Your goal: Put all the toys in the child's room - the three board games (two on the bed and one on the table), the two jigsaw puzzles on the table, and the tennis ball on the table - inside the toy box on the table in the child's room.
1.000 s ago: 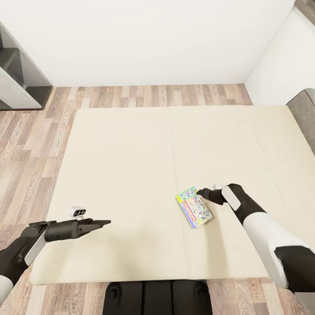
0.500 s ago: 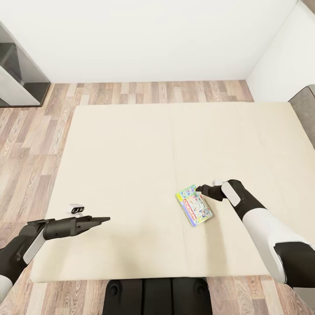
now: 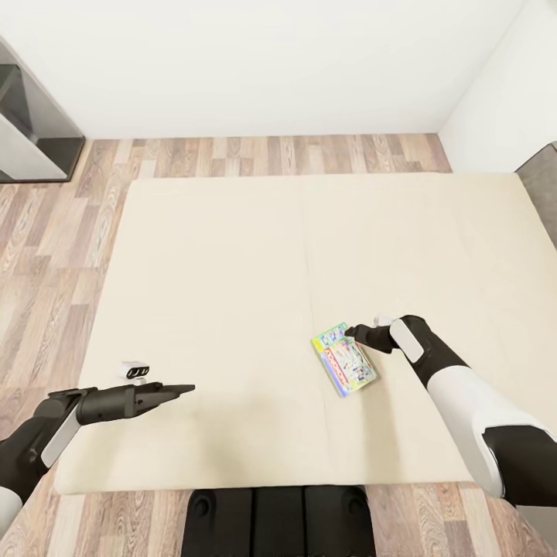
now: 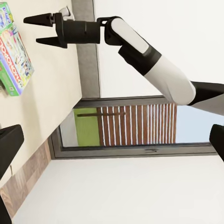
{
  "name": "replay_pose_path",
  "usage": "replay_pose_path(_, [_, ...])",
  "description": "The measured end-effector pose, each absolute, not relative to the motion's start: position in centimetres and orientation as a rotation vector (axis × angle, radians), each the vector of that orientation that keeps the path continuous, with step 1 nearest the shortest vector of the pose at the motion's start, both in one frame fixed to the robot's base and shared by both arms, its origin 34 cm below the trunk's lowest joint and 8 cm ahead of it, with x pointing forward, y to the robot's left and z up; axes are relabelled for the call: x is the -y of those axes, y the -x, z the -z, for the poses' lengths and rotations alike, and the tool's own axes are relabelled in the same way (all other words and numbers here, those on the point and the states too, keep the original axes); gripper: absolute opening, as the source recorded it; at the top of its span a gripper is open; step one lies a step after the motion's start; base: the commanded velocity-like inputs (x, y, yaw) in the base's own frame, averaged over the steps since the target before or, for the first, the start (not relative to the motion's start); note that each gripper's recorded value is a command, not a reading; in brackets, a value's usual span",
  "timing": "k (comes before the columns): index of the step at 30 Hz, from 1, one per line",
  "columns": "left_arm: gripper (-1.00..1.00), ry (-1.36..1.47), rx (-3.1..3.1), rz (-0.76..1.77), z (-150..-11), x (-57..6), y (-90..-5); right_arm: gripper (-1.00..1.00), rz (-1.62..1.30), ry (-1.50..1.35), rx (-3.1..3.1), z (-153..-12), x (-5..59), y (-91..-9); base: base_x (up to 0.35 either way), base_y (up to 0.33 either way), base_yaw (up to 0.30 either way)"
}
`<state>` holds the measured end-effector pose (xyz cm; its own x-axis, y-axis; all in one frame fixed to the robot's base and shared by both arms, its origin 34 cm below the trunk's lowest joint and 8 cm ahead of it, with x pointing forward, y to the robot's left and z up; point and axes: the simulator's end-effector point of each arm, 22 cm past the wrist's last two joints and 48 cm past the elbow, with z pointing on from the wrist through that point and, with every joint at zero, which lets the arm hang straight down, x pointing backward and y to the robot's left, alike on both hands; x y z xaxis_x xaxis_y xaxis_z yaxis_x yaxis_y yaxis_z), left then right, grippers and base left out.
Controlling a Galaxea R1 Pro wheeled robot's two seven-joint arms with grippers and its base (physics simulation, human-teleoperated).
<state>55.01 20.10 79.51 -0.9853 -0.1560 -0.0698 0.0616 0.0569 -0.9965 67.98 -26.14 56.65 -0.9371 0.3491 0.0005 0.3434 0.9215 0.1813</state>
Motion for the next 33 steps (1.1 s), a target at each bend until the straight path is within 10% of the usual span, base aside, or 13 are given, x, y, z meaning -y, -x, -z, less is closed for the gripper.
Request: replay_pose_path(33, [1.00,0.142,-2.188,2.069,-77.6,-20.0,-54.0,1.00,-0.269,-0.523,-3.064,-55.3,26.0,-68.9,0.000,0.000,0.000])
